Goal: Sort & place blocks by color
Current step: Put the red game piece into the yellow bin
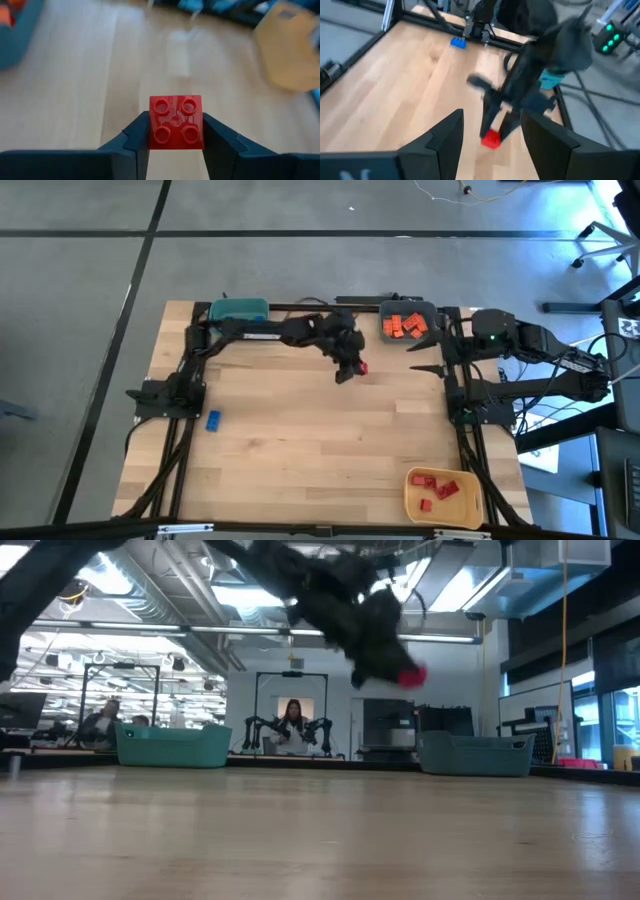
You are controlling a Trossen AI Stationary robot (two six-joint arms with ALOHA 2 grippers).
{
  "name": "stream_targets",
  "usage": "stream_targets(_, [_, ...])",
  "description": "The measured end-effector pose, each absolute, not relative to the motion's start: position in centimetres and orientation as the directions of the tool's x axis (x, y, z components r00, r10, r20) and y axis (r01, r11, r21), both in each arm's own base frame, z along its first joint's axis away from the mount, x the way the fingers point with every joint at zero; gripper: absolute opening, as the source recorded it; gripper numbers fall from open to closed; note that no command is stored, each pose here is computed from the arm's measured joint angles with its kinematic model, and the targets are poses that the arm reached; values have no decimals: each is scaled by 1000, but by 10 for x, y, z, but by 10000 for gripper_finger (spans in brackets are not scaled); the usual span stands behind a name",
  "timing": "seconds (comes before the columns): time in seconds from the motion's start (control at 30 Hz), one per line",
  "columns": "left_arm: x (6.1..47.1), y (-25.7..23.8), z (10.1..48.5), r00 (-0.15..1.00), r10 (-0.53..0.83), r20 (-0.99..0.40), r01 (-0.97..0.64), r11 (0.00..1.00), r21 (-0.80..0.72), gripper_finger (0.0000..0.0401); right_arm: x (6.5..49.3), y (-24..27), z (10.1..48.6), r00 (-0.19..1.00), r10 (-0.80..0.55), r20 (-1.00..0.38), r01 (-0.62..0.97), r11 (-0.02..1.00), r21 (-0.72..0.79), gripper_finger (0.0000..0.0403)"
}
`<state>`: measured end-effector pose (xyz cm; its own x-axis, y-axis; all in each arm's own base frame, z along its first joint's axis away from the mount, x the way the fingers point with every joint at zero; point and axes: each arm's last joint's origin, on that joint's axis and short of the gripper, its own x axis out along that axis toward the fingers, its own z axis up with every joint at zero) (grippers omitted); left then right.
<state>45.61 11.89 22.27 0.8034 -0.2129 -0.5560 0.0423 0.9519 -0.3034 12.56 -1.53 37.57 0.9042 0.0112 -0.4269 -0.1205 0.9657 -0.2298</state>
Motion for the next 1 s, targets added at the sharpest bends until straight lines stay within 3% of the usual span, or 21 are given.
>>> stream_targets(0.17, [438, 119, 279, 863, -274, -425, 118, 926, -357, 128, 128, -16, 375, 900, 11, -436, -174, 926, -336, 200])
stream_targets(0.4, [427, 115, 324, 887, -406, -222, 253, 828, -501, 128, 150, -16, 366, 869, 31, -494, -289, 842, -455, 200])
stream_targets(0.53, [430, 111, 329, 883, -436, -171, 283, 788, -547, 128, 170, -13, 365, 880, 57, -471, -340, 769, -541, 200])
stream_targets(0.7, [432, 100, 329, 873, -458, -166, 304, 779, -549, 128, 188, -13, 366, 902, 1, -432, -283, 758, -588, 200])
stream_targets(1.0, [435, 89, 330, 863, -479, -157, 330, 773, -542, 128, 201, -13, 359, 891, 24, -454, -311, 759, -572, 200])
